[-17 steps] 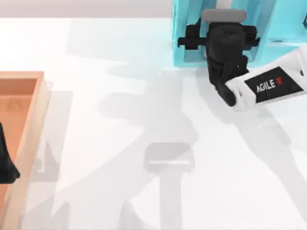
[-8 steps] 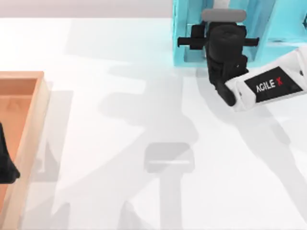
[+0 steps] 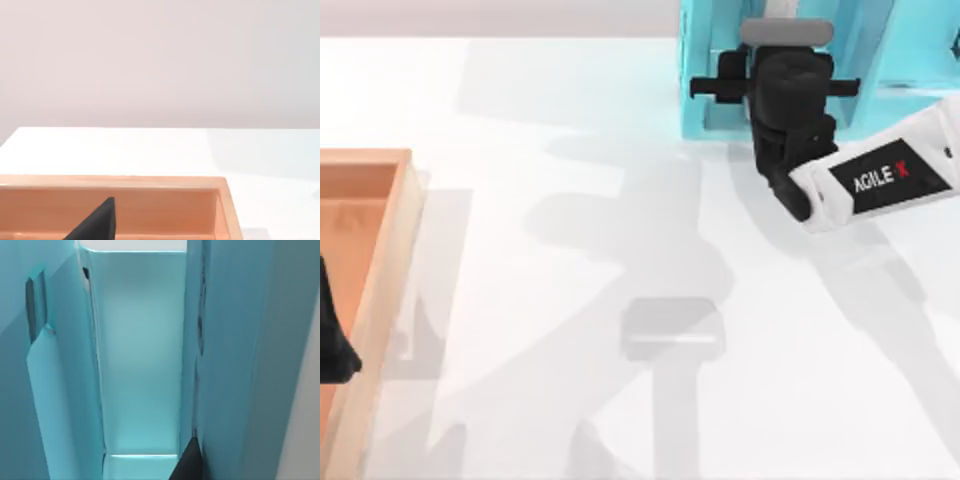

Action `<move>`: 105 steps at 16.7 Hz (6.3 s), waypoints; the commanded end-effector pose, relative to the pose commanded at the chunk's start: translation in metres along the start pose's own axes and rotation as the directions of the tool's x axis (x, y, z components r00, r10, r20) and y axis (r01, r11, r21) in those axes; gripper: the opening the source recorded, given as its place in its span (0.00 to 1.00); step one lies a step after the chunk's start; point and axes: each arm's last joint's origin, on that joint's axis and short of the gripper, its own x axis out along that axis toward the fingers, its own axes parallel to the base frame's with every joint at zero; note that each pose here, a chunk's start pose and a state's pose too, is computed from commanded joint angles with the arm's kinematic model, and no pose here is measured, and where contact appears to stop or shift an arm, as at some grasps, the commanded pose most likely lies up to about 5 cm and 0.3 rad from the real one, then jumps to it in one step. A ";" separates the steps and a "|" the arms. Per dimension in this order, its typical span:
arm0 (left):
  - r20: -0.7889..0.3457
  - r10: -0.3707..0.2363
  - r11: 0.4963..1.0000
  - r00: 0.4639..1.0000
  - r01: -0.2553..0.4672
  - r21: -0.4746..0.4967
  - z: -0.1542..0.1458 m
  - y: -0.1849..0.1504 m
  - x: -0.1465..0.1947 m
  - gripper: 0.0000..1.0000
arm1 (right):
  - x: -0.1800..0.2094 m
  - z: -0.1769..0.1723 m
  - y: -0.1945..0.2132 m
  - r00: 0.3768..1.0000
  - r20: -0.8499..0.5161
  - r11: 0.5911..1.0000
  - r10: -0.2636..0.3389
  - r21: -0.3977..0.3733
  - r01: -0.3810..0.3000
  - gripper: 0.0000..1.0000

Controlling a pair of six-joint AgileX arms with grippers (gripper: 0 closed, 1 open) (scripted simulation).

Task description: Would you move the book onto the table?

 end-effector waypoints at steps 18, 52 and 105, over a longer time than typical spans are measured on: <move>0.000 0.000 1.000 1.000 0.000 0.000 0.000 0.000 0.000 1.00 | -0.196 0.177 0.001 1.000 0.012 1.000 -0.002 0.007 0.001 0.00; 0.000 0.000 1.000 1.000 0.000 0.000 0.000 0.000 0.000 1.00 | -0.245 0.029 0.169 0.973 -0.169 -0.009 0.156 -0.985 -0.170 0.00; 0.000 0.000 1.000 1.000 0.000 0.000 0.000 0.000 0.000 1.00 | -0.396 -0.007 0.166 0.973 -0.172 -0.014 0.155 -0.985 -0.172 1.00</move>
